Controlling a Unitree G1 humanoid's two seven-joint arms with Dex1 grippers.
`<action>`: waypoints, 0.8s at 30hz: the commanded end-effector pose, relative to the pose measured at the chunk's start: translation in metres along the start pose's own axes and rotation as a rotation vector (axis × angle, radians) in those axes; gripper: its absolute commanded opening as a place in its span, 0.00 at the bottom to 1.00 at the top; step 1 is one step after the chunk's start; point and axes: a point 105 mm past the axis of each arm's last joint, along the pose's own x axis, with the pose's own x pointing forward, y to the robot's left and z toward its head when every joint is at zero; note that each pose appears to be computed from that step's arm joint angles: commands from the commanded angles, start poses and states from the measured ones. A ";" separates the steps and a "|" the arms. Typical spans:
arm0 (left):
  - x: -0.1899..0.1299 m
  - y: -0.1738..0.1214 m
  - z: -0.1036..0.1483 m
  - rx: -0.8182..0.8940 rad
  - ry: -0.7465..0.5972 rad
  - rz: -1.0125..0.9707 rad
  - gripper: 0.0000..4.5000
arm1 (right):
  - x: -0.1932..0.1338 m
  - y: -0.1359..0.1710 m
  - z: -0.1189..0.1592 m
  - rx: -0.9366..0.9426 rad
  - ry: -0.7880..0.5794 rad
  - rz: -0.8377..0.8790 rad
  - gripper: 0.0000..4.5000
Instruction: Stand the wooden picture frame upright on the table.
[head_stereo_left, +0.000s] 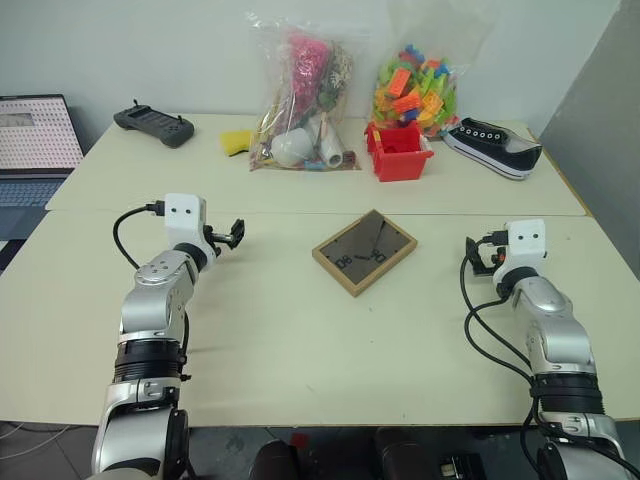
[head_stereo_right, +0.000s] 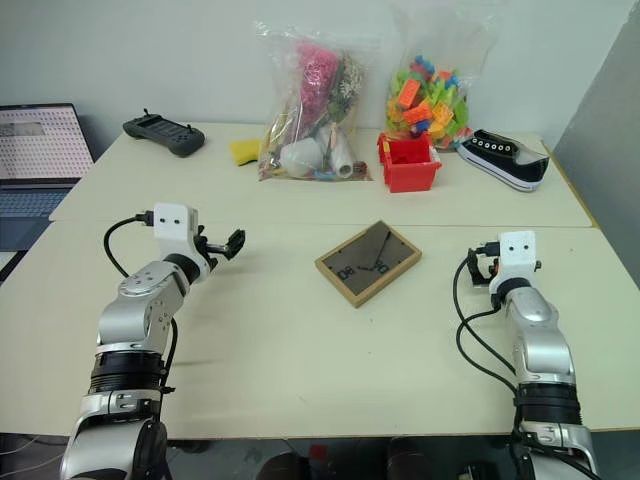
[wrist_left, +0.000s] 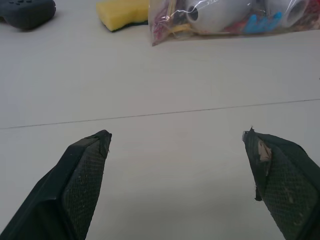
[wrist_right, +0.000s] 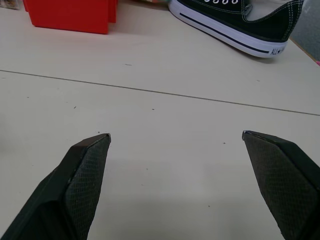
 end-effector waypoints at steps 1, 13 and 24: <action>-0.005 -0.007 0.018 0.045 -0.050 -0.065 1.00 | -0.003 0.001 0.017 -0.009 -0.056 0.028 0.99; -0.032 -0.039 0.049 0.155 0.082 -0.603 1.00 | -0.043 0.049 0.041 -0.128 0.004 0.719 0.99; -0.037 -0.054 0.056 0.259 0.123 -0.776 1.00 | -0.056 0.051 0.053 -0.131 0.020 0.789 0.99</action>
